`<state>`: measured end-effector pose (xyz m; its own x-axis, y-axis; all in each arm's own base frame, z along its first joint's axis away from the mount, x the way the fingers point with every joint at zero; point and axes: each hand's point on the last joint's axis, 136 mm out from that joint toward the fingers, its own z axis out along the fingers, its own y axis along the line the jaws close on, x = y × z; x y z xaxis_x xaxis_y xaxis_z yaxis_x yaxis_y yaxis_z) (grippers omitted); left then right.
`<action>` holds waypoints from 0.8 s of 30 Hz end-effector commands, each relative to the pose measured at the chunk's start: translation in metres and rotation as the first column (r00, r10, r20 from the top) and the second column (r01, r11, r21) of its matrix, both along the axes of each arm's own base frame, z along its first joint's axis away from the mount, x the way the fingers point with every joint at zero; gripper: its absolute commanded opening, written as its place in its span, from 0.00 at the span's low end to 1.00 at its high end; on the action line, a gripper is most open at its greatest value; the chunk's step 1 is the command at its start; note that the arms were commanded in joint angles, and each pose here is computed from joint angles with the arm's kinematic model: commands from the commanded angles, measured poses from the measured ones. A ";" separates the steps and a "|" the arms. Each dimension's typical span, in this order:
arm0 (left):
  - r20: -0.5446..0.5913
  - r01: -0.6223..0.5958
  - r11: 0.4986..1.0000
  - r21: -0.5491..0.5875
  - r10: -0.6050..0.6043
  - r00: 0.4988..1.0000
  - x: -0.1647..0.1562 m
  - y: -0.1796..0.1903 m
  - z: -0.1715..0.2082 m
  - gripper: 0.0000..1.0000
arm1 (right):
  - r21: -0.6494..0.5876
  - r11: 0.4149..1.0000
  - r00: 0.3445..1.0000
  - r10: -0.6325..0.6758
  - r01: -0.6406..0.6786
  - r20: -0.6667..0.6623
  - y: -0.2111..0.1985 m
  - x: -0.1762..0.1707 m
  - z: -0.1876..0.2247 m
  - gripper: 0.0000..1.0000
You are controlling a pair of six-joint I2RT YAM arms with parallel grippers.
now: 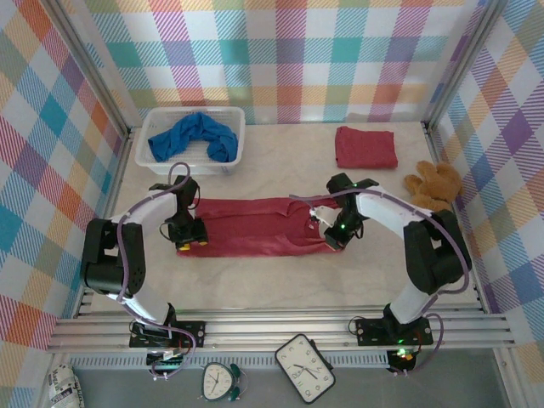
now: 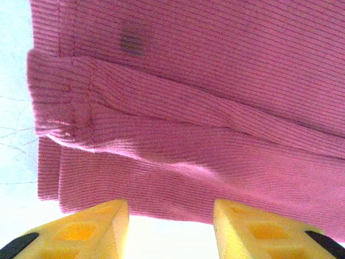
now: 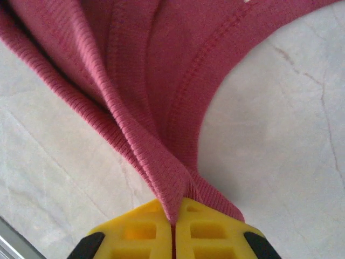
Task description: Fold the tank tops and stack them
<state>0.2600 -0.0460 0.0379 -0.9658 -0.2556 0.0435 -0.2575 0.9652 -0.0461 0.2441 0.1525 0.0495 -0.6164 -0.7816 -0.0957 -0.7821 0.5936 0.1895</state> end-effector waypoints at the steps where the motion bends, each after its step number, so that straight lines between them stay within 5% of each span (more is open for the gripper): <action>1: -0.019 0.013 1.000 0.025 -0.013 1.000 0.001 0.005 0.000 0.45 | -0.015 1.000 0.998 0.004 -0.005 -0.057 -0.004 0.003 -0.003 0.12; 13: -0.006 0.026 1.000 0.011 -0.026 1.000 0.009 0.002 0.009 0.46 | -0.114 0.990 0.995 -0.091 0.085 -0.047 -0.030 0.033 -0.026 0.22; 24: 0.103 0.064 0.998 -0.020 -0.062 0.993 0.080 -0.011 0.029 0.46 | -0.217 0.946 0.951 -0.183 0.239 0.251 -0.064 0.061 0.021 0.50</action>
